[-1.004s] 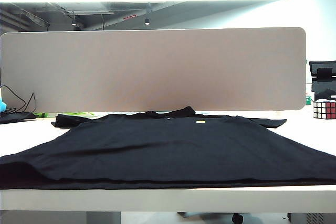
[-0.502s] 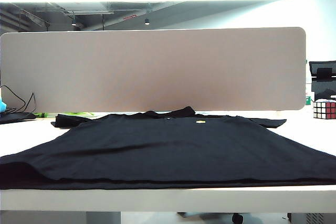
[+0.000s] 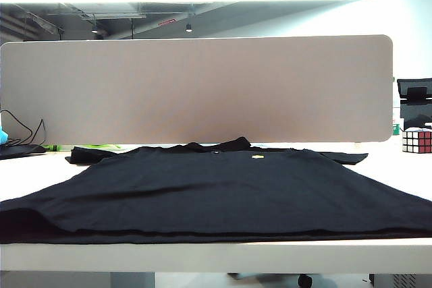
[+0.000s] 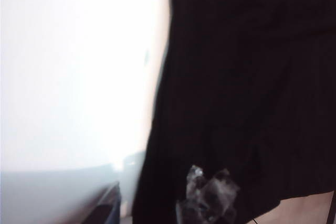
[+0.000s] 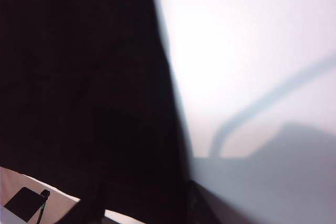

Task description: Fold the bottom side of the T-shirt horizontally towards the center, about one-third of the way, then fold the sleeve back towards the center, creating a straight line along the edge of the T-shirt, and finally fold the bottom of the T-shirt up towards the top, creating a neat rectangle.

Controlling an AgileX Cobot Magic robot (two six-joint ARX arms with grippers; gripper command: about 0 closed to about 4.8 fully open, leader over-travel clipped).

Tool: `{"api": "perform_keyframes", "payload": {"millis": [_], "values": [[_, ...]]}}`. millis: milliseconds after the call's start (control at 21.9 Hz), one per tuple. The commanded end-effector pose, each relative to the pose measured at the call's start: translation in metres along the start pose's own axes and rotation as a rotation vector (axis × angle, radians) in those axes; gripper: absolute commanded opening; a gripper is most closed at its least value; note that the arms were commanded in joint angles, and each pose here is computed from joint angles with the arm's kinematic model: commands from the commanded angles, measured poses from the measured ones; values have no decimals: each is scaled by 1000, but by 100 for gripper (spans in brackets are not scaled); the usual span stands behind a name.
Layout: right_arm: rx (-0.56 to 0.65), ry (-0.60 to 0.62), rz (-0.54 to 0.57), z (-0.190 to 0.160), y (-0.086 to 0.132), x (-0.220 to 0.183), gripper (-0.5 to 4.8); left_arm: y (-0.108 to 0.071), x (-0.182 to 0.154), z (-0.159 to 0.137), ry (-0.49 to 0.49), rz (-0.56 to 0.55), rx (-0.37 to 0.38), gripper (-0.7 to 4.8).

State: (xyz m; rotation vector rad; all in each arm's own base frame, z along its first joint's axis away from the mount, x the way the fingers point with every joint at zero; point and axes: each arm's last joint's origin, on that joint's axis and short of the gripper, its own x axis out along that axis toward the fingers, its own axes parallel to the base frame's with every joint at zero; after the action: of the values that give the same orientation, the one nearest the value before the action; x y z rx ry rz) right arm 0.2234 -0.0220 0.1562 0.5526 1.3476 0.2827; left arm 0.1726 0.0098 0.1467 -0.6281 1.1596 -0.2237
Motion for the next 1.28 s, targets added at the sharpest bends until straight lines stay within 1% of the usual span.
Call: {"api": "perform_keyframes", "payload": {"millis": [46,319,411,684,1004,1095,1140,1186,1277], "values": [[6,18,-14,-3,-1,2,208,-1,0,1,-5,-6,12,130],[-4,28,8,-3,2,3,208,-1,0,1,-4,-10,-3,130],[-13,34,10,-3,4,5,208,-1,0,1,4,-33,-8,130],[-19,38,11,-4,5,5,208,2,6,1,48,-55,-33,130],[-20,39,11,-4,6,6,207,2,8,2,52,-66,-34,130],[-24,41,12,-4,6,6,182,3,9,2,59,-72,-37,127],[-24,41,11,-4,6,6,160,3,10,2,63,-81,-39,121],[-27,41,12,-4,6,6,127,3,10,2,66,-85,-41,119],[-27,41,11,-4,6,6,111,4,11,2,69,-83,-43,119]]}}
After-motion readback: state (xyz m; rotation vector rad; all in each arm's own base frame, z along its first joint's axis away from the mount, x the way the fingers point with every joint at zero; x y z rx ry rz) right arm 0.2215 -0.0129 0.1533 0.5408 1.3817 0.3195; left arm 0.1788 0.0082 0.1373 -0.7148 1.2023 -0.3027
